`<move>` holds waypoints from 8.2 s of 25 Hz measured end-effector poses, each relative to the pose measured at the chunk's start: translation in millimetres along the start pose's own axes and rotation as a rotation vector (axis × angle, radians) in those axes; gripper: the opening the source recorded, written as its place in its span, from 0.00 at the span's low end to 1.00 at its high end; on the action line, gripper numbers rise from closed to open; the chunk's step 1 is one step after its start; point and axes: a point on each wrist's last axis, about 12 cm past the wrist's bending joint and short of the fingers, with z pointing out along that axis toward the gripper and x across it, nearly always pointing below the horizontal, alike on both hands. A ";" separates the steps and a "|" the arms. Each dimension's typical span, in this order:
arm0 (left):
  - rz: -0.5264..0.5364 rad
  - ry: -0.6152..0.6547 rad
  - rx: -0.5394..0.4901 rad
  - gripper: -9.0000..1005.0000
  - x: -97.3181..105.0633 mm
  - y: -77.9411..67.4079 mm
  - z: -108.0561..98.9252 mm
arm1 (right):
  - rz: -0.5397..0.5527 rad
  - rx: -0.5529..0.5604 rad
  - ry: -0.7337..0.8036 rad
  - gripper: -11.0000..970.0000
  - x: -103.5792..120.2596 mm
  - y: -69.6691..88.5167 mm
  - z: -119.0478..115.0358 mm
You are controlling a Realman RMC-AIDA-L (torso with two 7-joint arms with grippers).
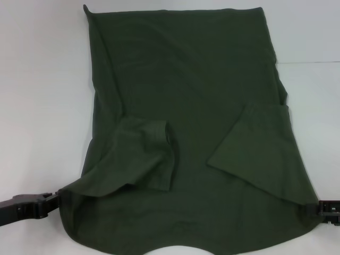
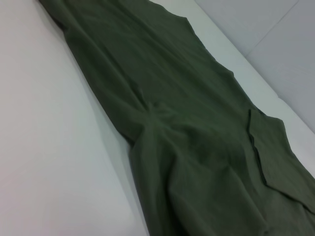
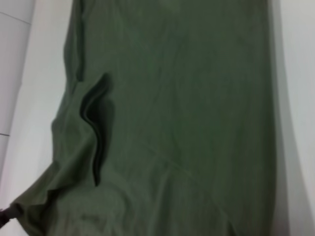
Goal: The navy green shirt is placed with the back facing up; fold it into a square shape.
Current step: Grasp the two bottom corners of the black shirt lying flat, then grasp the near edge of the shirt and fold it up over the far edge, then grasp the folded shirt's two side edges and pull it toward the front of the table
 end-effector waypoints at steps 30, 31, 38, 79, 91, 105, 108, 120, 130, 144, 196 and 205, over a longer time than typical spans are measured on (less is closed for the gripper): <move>-0.095 -0.026 0.014 0.04 -1.9 0.2 -5.9 | -0.036 0.013 -0.065 0.05 4.8 -7.6 -4.0; -0.109 -0.035 0.012 0.04 -1.1 0.9 -8.2 | -0.041 0.008 -0.076 0.05 7.0 -8.8 -5.2; -0.237 -0.156 0.021 0.04 13.8 4.6 -39.1 | -0.104 -0.071 -0.152 0.06 22.6 -10.4 -20.5; -0.314 -0.341 0.148 0.04 22.0 -2.1 -59.9 | -0.239 -0.232 -0.367 0.12 40.1 -3.0 -56.6; -0.169 -0.373 0.146 0.04 -92.7 8.0 -0.9 | -0.320 -0.194 -0.506 0.14 -65.9 34.5 -31.1; -0.006 -0.375 -0.040 0.04 -153.8 2.5 61.5 | -0.392 0.032 -0.602 0.16 -140.8 65.6 35.6; 0.017 -0.397 -0.077 0.04 -160.7 2.6 66.6 | -0.409 0.078 -0.635 0.17 -149.5 70.0 47.1; 0.083 -0.451 -0.172 0.07 -172.1 -1.5 93.0 | -0.446 0.231 -0.731 0.18 -167.5 78.9 75.0; 0.140 -0.411 -0.249 0.11 -141.5 -8.6 124.1 | -0.421 0.317 -0.735 0.20 -148.7 65.0 96.8; 0.141 -0.409 -0.233 0.17 -139.3 -10.5 125.1 | -0.432 0.327 -0.718 0.22 -141.2 63.8 104.5; 0.254 -0.146 -0.178 0.83 -46.6 4.0 84.7 | -0.266 -0.049 -0.577 0.71 -91.0 41.9 33.9; 0.276 -0.130 -0.162 0.83 -51.7 -1.2 93.6 | -0.255 -0.033 -0.584 0.71 -90.7 39.1 33.4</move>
